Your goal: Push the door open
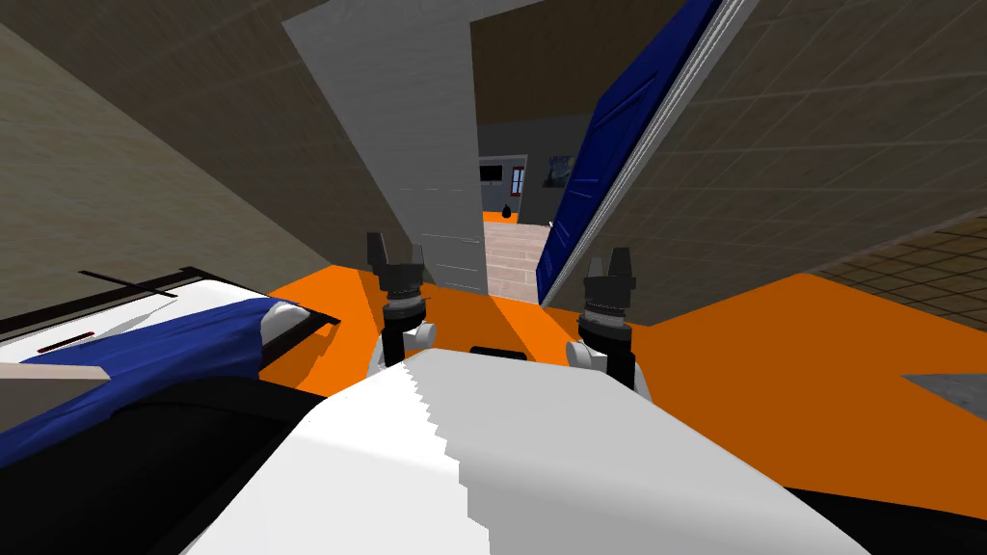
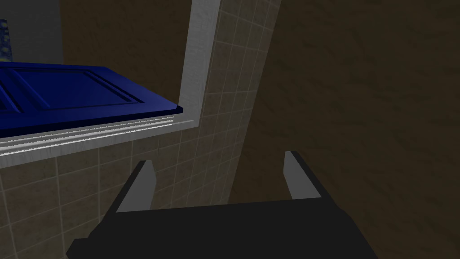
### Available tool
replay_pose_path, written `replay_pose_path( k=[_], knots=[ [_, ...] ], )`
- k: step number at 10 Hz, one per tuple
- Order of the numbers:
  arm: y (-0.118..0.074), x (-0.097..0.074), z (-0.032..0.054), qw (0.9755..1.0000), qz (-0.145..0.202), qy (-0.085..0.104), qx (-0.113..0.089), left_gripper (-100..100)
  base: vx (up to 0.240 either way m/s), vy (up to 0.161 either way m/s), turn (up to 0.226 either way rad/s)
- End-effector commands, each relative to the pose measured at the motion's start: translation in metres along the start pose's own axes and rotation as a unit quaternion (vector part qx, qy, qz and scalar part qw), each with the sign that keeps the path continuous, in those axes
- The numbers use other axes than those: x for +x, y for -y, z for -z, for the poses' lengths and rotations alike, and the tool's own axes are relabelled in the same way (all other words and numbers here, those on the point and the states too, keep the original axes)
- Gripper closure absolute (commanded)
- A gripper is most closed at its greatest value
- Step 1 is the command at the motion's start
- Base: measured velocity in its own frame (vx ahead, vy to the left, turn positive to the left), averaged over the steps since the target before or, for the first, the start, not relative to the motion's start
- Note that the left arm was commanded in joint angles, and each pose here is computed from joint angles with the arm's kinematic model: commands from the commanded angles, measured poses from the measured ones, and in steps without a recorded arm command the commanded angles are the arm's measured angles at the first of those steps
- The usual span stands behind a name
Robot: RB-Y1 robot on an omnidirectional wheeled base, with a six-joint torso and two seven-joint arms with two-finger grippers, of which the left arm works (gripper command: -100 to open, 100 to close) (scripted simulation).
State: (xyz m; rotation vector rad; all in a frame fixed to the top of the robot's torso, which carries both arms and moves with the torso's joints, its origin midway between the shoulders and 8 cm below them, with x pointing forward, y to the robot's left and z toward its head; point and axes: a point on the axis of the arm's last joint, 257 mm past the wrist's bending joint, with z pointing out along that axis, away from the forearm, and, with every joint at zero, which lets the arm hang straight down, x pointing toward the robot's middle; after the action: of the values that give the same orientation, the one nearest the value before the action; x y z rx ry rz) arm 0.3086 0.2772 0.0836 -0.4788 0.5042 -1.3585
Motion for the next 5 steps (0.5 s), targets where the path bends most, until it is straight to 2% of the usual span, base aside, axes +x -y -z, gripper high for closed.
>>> replay_pose_path(
  k=[1, 5],
  knots=[
    [-0.011, 0.001, 0.0009, 1.0, 0.003, 0.0, -0.008, -100, 0.027, 0.012, -0.004],
    [-0.053, 0.006, 0.0052, 0.9992, 0.012, -0.002, -0.038, -100, 0.07, 0.039, -0.004]
  ],
)
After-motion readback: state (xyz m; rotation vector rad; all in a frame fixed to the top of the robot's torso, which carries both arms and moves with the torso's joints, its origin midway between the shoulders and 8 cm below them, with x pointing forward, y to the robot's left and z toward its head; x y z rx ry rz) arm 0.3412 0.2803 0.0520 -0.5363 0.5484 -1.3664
